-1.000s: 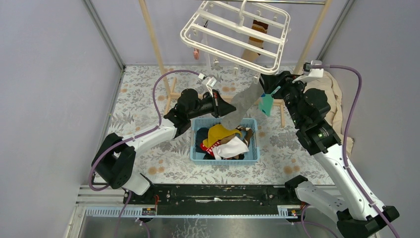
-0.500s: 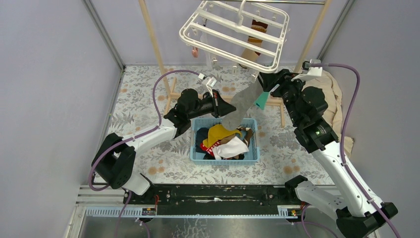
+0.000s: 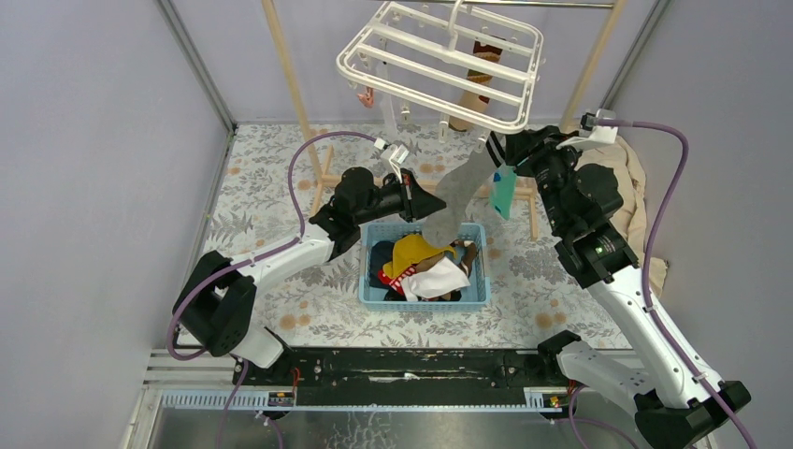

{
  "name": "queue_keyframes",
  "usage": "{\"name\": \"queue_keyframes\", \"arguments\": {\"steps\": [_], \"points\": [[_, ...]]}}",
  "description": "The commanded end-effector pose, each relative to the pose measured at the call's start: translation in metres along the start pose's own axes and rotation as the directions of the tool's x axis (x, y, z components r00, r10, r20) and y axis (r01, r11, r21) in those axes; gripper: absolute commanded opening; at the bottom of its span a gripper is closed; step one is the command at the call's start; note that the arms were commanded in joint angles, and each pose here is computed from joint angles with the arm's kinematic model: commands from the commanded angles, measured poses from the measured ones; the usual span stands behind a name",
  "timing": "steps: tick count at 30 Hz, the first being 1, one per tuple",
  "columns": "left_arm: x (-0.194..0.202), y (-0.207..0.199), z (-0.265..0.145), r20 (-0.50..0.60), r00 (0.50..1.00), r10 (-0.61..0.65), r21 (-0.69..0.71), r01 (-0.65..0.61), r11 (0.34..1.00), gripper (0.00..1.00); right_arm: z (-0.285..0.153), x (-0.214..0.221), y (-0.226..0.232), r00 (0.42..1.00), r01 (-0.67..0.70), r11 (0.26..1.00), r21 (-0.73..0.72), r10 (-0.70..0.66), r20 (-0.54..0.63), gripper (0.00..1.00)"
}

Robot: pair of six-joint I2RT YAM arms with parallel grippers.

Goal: Remove the socks clipped to the hanger
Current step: Remove the sock from the hanger.

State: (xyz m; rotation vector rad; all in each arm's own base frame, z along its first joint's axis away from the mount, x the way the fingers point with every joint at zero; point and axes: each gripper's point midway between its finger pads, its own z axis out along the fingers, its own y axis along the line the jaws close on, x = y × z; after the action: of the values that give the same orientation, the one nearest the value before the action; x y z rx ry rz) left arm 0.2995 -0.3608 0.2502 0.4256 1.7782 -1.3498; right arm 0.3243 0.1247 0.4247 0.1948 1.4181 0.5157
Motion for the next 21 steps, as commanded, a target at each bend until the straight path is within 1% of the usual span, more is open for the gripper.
{"name": "queue_keyframes", "arguments": {"steps": [1,3,7,9,11,14,15,16,19,21], "points": [[-0.015,-0.01,0.0,0.055,0.998,0.033,0.029,-0.035,0.999,0.0,0.001,-0.03,0.012,0.992,-0.054,0.998,-0.03,0.057,0.109,0.39],[-0.015,-0.011,0.0,0.056,0.998,0.034,0.031,-0.036,0.999,0.0,0.002,-0.028,0.013,0.993,-0.056,0.998,-0.036,0.059,0.106,0.33],[-0.015,-0.012,-0.001,0.056,0.998,0.035,0.034,-0.037,0.999,0.0,0.002,-0.026,0.013,0.993,-0.058,0.997,-0.042,0.062,0.101,0.15],[-0.015,-0.012,-0.002,0.057,0.998,0.035,0.034,-0.037,0.999,0.0,0.002,-0.025,0.013,0.993,-0.056,0.998,-0.04,0.06,0.098,0.11],[-0.014,-0.015,-0.003,0.051,0.998,0.029,0.044,-0.031,0.999,0.0,0.002,-0.024,0.012,0.994,-0.055,0.998,-0.039,0.059,0.096,0.11],[-0.016,-0.025,-0.009,0.049,0.999,0.018,0.067,-0.021,0.998,0.0,0.002,-0.023,0.012,0.994,-0.052,0.998,-0.04,0.056,0.09,0.17],[-0.018,-0.03,-0.012,0.052,0.999,0.015,0.079,-0.019,0.997,0.0,0.002,-0.021,0.013,0.995,-0.049,0.998,-0.043,0.053,0.084,0.21],[-0.019,-0.035,-0.016,0.052,0.999,0.013,0.09,-0.017,0.996,0.0,0.003,-0.019,0.014,0.996,-0.046,0.998,-0.047,0.049,0.075,0.33],[-0.021,-0.05,-0.028,0.047,0.999,0.01,0.115,-0.016,0.993,0.0,0.003,-0.014,0.016,0.997,-0.043,0.997,-0.063,0.046,0.056,0.51],[-0.02,-0.058,-0.036,0.036,0.999,0.01,0.125,-0.015,0.992,0.0,0.003,-0.009,0.016,0.998,-0.042,0.997,-0.066,0.044,0.04,0.58]]}}
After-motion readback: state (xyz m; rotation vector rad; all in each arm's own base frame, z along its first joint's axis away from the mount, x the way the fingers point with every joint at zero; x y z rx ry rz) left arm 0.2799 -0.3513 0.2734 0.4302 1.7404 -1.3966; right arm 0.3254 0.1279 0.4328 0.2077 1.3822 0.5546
